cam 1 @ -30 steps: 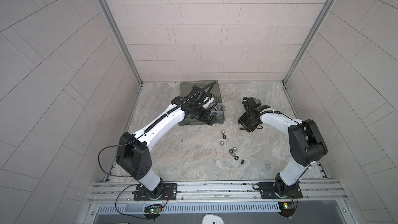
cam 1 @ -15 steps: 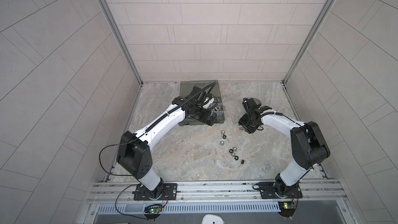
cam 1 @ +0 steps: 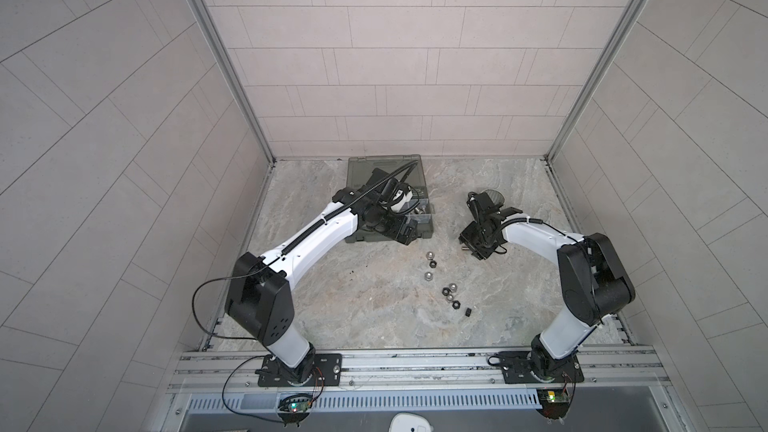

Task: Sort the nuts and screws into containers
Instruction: 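Close the right gripper on the steel hex bolt and lift it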

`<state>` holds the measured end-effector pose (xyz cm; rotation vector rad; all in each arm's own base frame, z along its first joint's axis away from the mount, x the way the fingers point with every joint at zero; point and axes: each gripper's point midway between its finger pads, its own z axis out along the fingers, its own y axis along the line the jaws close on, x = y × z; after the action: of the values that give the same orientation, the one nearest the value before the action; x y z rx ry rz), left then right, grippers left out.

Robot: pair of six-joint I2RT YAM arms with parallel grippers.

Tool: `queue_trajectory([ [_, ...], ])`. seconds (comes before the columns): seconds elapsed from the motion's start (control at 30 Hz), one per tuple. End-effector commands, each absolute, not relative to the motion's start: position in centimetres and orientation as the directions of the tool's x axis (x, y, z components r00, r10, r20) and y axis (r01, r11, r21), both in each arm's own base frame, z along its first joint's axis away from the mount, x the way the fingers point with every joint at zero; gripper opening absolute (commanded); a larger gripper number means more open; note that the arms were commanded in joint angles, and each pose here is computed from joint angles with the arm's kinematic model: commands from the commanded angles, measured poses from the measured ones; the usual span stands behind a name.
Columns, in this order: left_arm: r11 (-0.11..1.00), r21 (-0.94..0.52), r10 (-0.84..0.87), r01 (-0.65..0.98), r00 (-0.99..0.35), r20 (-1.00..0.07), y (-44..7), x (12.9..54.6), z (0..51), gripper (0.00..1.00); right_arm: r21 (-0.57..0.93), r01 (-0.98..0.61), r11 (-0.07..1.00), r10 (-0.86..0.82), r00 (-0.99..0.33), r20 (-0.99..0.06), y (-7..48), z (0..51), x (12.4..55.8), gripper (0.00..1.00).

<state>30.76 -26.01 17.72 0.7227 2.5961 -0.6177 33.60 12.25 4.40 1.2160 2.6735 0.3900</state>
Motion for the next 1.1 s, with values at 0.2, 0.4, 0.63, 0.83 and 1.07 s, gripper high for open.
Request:
queue_trajectory([
  [0.2, 0.771, -0.306, 0.387, 0.558, -0.793, -0.471, -25.6, 30.8, 18.3, 1.0, 0.273, 0.762, 0.587, 0.799, -0.6, -0.044, 11.0, 3.3, 33.9, 0.5],
  [0.4, 0.771, -0.309, 0.388, 0.556, -0.796, -0.465, -25.8, 31.1, 18.1, 1.0, 0.257, 0.767, 0.587, 0.8, -0.599, -0.041, 10.3, 3.0, 33.9, 0.49],
  [0.63, 0.773, -0.309, 0.389, 0.554, -0.799, -0.459, -25.8, 31.4, 18.0, 1.0, 0.235, 0.774, 0.588, 0.798, -0.602, -0.017, 10.1, 1.8, 34.2, 0.49],
  [0.83, 0.78, -0.307, 0.382, 0.545, -0.803, -0.457, -25.6, 31.8, 17.9, 1.0, 0.229, 0.773, 0.592, 0.793, -0.609, 0.004, 10.3, 1.3, 34.7, 0.41],
  [1.07, 0.785, -0.31, 0.378, 0.537, -0.81, -0.447, -25.6, 32.2, 17.8, 1.0, 0.214, 0.755, 0.62, 0.768, -0.639, 0.032, 10.8, 1.1, 34.8, 0.21],
])
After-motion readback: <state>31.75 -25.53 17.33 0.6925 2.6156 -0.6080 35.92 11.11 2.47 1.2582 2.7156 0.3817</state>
